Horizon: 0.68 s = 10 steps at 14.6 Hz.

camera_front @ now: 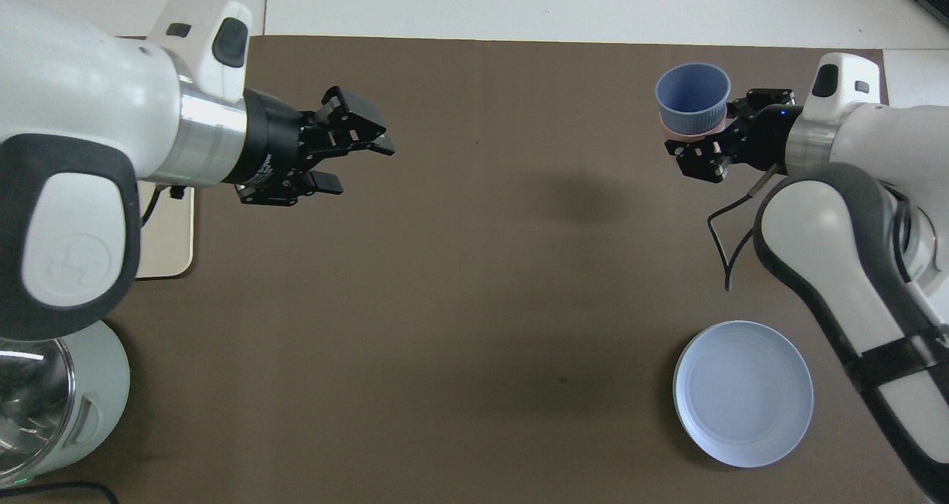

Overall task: Place cup on tray
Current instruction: 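Lift the blue cup with the right gripper while the left gripper approaches, then grasp the blue cup with the left gripper from the right gripper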

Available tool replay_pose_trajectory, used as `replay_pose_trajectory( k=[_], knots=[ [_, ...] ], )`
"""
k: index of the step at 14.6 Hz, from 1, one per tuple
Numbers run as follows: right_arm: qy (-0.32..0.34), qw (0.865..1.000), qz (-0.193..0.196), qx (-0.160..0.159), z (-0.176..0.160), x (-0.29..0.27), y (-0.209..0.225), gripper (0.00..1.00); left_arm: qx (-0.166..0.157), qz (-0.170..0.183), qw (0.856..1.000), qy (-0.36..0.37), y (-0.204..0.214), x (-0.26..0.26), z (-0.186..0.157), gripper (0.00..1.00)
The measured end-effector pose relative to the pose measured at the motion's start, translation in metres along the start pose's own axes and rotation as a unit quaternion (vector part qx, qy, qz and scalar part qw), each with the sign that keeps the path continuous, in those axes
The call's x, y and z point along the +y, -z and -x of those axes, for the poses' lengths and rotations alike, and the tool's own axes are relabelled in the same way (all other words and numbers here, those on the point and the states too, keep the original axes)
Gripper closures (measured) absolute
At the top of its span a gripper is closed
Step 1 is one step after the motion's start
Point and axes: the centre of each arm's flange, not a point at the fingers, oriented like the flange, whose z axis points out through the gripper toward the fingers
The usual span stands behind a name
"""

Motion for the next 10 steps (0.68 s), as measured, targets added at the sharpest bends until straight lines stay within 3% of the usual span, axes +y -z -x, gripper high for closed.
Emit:
replay_pose_trajectory(
  k=[6,10],
  knots=[
    [0.057,0.995,0.033,-0.071,-0.047,-0.081,-0.016,0.17,0.016,0.058,0.997,0.049,-0.090,0.069,0.015,0.32],
    [0.097,0.988,0.047,-0.113,-0.064,-0.110,-0.014,0.17,0.014,0.096,0.993,0.073,-0.114,0.079,0.012,0.36]
  ],
)
